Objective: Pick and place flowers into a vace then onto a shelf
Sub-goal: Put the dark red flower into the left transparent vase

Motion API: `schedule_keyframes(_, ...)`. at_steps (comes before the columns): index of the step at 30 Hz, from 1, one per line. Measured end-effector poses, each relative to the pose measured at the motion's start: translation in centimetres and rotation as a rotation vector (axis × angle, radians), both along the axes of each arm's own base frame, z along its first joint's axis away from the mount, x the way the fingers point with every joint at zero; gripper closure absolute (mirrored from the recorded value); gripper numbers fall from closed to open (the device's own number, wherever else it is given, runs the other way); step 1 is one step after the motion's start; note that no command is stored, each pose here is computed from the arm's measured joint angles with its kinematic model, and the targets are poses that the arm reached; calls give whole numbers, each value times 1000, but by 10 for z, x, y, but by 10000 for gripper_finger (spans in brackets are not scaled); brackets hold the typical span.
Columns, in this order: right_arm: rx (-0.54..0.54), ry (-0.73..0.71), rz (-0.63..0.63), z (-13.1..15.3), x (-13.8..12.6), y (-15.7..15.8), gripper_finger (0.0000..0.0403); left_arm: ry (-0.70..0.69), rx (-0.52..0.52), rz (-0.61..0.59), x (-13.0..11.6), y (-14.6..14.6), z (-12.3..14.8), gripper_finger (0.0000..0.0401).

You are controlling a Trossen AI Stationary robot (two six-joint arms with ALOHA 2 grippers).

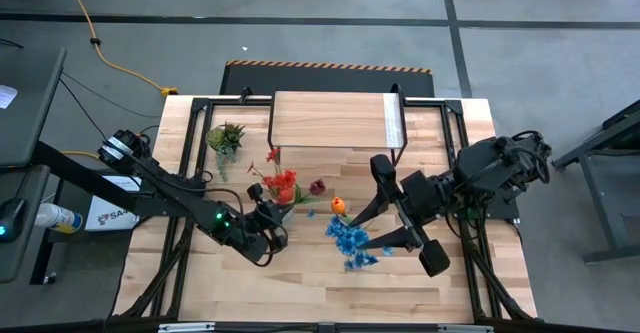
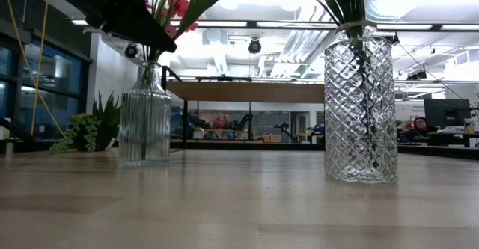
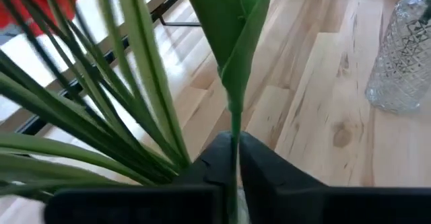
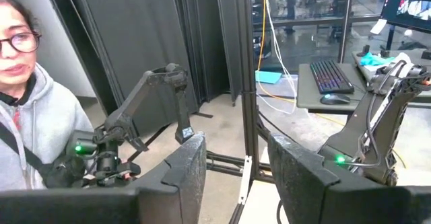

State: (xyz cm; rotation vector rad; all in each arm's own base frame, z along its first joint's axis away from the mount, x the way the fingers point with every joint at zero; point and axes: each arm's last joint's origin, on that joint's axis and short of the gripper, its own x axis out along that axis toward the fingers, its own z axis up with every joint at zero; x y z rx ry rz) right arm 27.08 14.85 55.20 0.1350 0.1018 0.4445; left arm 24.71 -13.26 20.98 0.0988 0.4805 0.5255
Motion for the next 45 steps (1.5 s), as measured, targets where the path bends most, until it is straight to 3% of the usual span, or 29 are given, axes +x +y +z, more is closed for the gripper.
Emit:
schedule_keyframes(4, 0, 0, 1, 0, 0, 0, 251, -7, -24, 2, 0, 0, 0, 293)
schedule_keyframes(8, 0, 0, 1, 0, 0, 0, 251, -2, -32, -5, 0, -1, 0, 276)
schedule_keyframes(23, 0, 0, 0, 0, 0, 0, 251, 23, -72, -44, 0, -2, -1, 288)
schedule_keyframes(45, 4, 2, 16, 0, 0, 0, 251, -8, -27, -41, 3, -2, 14, 288)
